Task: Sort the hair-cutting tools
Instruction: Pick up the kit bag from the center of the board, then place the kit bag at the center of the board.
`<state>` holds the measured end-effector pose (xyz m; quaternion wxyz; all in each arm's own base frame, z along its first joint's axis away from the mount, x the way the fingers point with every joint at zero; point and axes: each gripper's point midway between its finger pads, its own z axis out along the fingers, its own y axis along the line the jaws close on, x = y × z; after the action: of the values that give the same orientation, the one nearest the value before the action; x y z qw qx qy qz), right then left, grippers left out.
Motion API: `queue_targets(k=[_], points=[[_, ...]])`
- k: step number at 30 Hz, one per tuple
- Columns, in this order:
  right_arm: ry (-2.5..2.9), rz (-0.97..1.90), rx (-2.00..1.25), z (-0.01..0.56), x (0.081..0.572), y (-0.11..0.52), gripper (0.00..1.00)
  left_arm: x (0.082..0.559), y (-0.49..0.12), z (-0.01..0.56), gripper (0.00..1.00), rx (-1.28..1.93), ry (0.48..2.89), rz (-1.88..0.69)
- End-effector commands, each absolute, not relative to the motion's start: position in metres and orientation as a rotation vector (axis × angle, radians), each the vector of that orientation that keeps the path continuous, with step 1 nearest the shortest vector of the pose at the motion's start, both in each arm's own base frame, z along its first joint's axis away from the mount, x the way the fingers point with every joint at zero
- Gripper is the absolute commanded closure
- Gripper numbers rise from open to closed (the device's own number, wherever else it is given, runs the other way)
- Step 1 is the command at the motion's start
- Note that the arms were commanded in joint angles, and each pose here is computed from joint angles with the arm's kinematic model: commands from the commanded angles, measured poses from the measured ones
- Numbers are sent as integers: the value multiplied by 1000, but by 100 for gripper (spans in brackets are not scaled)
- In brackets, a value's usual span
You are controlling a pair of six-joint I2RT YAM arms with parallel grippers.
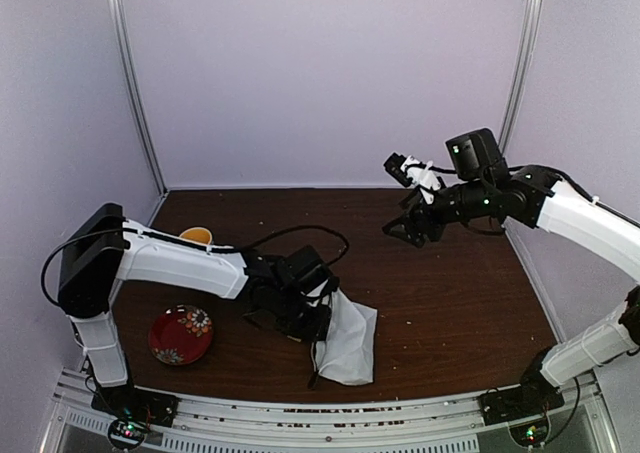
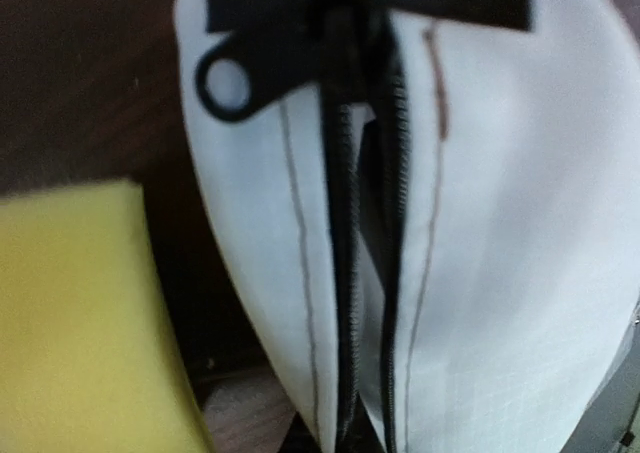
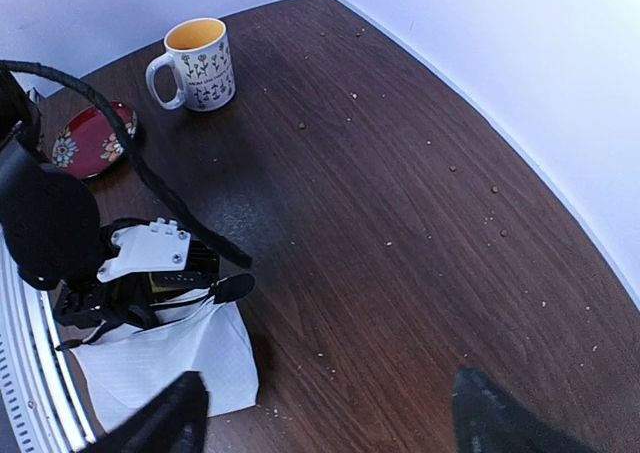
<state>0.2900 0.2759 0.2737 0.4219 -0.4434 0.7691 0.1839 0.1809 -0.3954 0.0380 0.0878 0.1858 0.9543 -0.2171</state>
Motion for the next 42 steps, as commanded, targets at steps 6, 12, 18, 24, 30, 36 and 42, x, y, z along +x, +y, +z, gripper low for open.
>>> queue_targets(k=[6,12,18,24,30,36,42], points=[[1869,741,-1114,289,282,265,0,214,-449,157,100,833,2342,-805],[1806,801,-1451,255,233,260,12,197,-482,191,100,1048,2201,-914],[1719,724,-1725,200,199,239,31,169,-506,197,100,1203,2136,-1143],[1700,631,-1735,174,190,236,33,182,-501,172,100,1189,2252,-1012],[1728,568,-1704,161,200,244,33,191,-489,142,100,1192,2366,-888],[1666,536,-1741,164,202,266,32,193,-493,147,100,1159,2352,-910],[1609,462,-1754,158,211,283,32,202,-485,145,89,1058,2398,-851]])
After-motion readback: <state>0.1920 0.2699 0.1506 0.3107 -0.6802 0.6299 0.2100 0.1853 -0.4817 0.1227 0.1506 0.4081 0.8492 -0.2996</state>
